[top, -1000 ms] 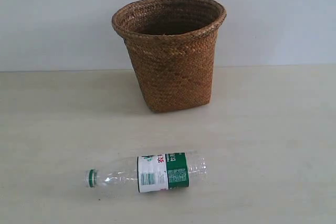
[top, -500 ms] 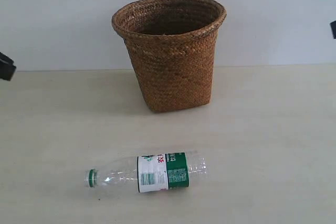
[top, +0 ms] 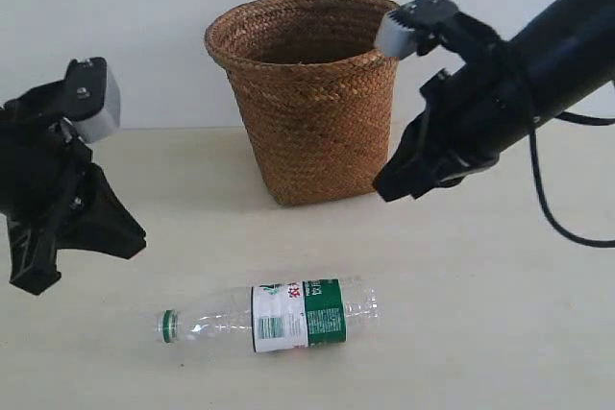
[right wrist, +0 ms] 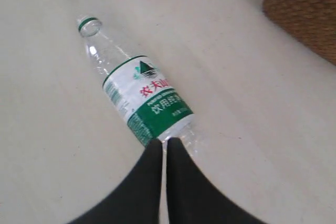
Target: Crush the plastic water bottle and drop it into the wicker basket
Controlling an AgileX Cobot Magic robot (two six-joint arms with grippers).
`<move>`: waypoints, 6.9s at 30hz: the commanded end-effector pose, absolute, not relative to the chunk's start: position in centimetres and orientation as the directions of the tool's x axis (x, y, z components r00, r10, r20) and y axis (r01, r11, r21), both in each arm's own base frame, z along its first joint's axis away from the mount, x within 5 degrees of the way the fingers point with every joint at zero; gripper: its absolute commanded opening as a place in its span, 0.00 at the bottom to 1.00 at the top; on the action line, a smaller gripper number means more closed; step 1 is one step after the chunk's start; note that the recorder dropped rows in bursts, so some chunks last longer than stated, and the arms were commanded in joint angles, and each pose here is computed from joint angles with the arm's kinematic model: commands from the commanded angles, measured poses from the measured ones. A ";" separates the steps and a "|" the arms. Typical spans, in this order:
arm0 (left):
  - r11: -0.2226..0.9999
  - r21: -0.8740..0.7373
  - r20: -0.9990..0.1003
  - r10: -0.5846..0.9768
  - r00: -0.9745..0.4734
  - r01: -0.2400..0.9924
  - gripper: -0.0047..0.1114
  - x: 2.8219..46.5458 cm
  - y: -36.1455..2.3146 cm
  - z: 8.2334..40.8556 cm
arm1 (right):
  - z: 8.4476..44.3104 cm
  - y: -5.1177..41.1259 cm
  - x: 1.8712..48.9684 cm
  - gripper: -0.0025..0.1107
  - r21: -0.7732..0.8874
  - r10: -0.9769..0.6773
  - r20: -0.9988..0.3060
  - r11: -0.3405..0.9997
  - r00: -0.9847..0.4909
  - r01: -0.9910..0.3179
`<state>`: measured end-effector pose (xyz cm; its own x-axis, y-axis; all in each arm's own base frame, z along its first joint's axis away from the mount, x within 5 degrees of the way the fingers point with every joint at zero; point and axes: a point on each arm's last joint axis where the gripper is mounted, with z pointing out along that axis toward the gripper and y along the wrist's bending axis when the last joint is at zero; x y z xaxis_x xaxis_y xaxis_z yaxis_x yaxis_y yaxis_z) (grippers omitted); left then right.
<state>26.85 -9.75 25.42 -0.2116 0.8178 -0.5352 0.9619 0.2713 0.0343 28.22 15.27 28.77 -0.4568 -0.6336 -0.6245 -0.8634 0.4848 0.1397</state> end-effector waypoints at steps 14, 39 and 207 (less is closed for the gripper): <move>0.114 -0.031 -0.440 0.890 -0.116 0.993 0.69 28.4 -11.1 19.0 | 25.5 18.8 28.9 0.02 0.184 -0.686 -0.573 0.426 -0.449 -0.886; 0.038 -0.008 -0.351 0.935 -0.038 0.999 0.61 29.8 -13.3 12.4 | 24.5 19.1 29.2 0.02 0.237 -0.673 -0.541 0.453 -0.504 -0.859; 0.075 -0.019 -0.343 0.936 -0.077 0.997 0.08 29.4 -13.0 13.9 | 26.2 23.2 32.8 0.02 0.262 -0.709 -0.261 0.601 -0.655 -0.755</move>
<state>29.67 -13.02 13.30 -0.0731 0.9399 -0.3335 0.9973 0.0718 -0.0160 32.76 25.12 24.11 -0.6510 -0.7259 -0.2219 -0.7547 0.5876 0.2917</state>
